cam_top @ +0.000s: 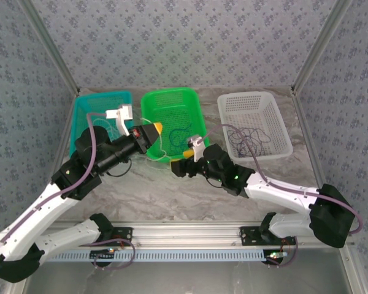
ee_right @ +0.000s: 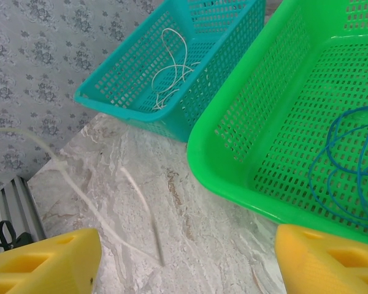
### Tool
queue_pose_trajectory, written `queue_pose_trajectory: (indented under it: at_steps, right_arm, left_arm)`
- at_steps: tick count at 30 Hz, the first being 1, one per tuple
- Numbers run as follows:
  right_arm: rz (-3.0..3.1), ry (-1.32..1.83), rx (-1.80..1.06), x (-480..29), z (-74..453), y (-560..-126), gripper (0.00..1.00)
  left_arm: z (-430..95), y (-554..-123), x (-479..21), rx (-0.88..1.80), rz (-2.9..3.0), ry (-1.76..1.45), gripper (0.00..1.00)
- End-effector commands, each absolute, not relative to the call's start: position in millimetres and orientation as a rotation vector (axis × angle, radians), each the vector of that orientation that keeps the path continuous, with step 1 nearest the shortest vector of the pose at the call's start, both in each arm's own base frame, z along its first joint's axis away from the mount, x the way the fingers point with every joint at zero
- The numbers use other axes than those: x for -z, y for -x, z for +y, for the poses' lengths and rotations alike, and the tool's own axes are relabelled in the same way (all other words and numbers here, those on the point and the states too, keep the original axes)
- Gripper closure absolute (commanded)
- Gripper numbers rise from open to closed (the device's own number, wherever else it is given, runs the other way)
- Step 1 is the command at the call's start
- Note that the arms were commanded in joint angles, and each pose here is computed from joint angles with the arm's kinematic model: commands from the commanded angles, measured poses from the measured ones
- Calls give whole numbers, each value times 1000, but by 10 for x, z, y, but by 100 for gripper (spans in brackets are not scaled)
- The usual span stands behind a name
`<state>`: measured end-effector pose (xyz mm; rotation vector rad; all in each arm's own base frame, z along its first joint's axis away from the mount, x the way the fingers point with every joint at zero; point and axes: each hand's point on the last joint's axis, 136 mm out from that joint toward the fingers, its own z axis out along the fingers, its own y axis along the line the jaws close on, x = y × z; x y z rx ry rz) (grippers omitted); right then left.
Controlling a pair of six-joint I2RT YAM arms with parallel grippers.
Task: Untangle the cables
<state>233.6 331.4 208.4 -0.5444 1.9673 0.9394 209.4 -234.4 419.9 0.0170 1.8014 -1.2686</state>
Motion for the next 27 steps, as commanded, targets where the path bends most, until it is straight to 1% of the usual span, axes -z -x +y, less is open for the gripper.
queue_pose_trajectory:
  at_steps: [1,8,12,21,23,24,27]
  right_arm:
    - [1970,573,-962,-2109,3384,-2297,23]
    - [1967,559,-929,-2077,3436,-2441,22]
    - [1949,589,-947,-2127,3583,-2525,23]
    - [1956,730,-1065,-2081,3937,-2464,27]
    - [1973,742,-1067,-2033,3964,-2463,32]
    - [1982,742,-1064,-2015,3970,-2469,37]
    - [1998,708,-1042,-1986,3948,-2523,60]
  left_arm:
    - [-2346,-2046,-4425,1299,1741,-47,100]
    - [-2408,-2041,-4461,1329,1737,-62,100]
    - [-2428,-2033,-4491,1343,1730,-70,100]
    - [-2404,-2044,-4481,1330,1726,-62,100]
    - [-2396,-2044,-4485,1326,1724,-62,100]
    - [-2388,-2042,-4498,1326,1720,-61,100]
    - [-2366,-2030,-4521,1321,1712,-63,100]
